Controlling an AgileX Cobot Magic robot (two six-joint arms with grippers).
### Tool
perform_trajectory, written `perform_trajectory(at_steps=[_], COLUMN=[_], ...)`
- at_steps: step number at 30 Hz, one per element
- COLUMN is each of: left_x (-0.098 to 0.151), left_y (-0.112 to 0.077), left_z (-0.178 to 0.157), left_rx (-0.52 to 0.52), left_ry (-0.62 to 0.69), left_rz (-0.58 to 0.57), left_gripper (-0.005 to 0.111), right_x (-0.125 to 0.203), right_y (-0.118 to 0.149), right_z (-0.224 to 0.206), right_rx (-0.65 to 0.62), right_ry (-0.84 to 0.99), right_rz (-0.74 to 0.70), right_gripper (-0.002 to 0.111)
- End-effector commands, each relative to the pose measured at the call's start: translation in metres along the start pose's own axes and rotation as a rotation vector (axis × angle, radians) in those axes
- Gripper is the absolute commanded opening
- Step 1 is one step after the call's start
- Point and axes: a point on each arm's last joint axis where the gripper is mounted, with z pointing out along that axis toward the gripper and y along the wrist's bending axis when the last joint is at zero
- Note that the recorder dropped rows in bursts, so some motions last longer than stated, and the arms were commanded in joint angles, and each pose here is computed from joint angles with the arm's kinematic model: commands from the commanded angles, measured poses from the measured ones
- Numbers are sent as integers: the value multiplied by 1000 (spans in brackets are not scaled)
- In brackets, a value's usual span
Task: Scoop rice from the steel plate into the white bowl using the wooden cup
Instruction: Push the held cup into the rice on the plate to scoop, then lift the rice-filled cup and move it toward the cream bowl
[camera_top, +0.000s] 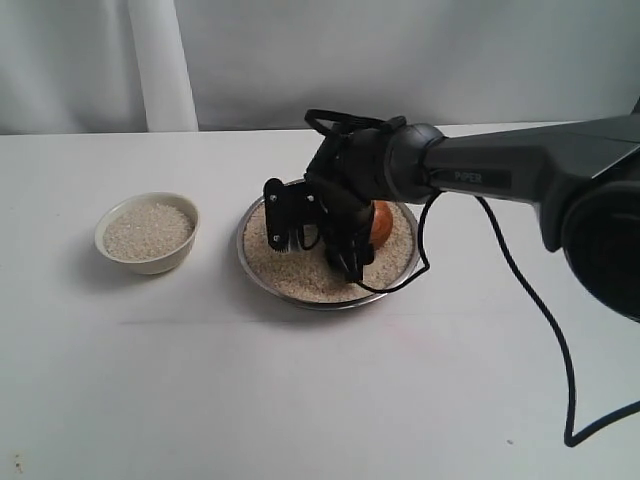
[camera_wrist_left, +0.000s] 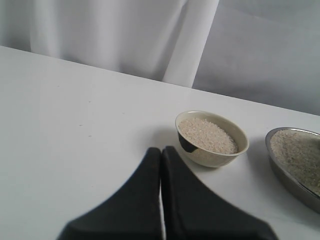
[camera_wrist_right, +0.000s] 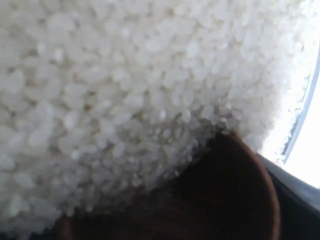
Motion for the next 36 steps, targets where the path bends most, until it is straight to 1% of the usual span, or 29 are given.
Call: perform_trajectory(at_steps=[1, 7, 11, 14, 17, 21, 24, 30, 36], left_x=[-3, -3, -3, -3, -3, -3, -3, -3, -3], left_y=[-1, -1, -1, -1, -1, -1, -1, -1, -1], left_z=[-1, -1, -1, -1, -1, -1, -1, -1, -1], left_rx=[10, 10, 10, 10, 10, 10, 10, 10, 10], left_ry=[-17, -17, -17, -17, -17, -17, -17, -17, -17], left_rz=[-5, -5, -5, -5, -5, -5, -5, -5, -5], left_gripper=[0, 0, 0, 0, 0, 0, 0, 0, 0], right_x=[-3, -2, 4, 16, 27, 33, 35, 37, 36], right_y=[22, 21, 12, 5, 2, 2, 2, 1, -16], right_z=[26, 25, 18, 12, 7, 2, 1, 1, -23], right_rx=[-120, -121, -119, -107, -99, -71, -48, -51, 2], right_ry=[-52, -49, -101, -137, -162, -226, -278, -317, -400], right_rz=[151, 191, 288, 356, 410, 469, 527, 621, 709], right_gripper=[0, 0, 0, 0, 0, 0, 0, 0, 0])
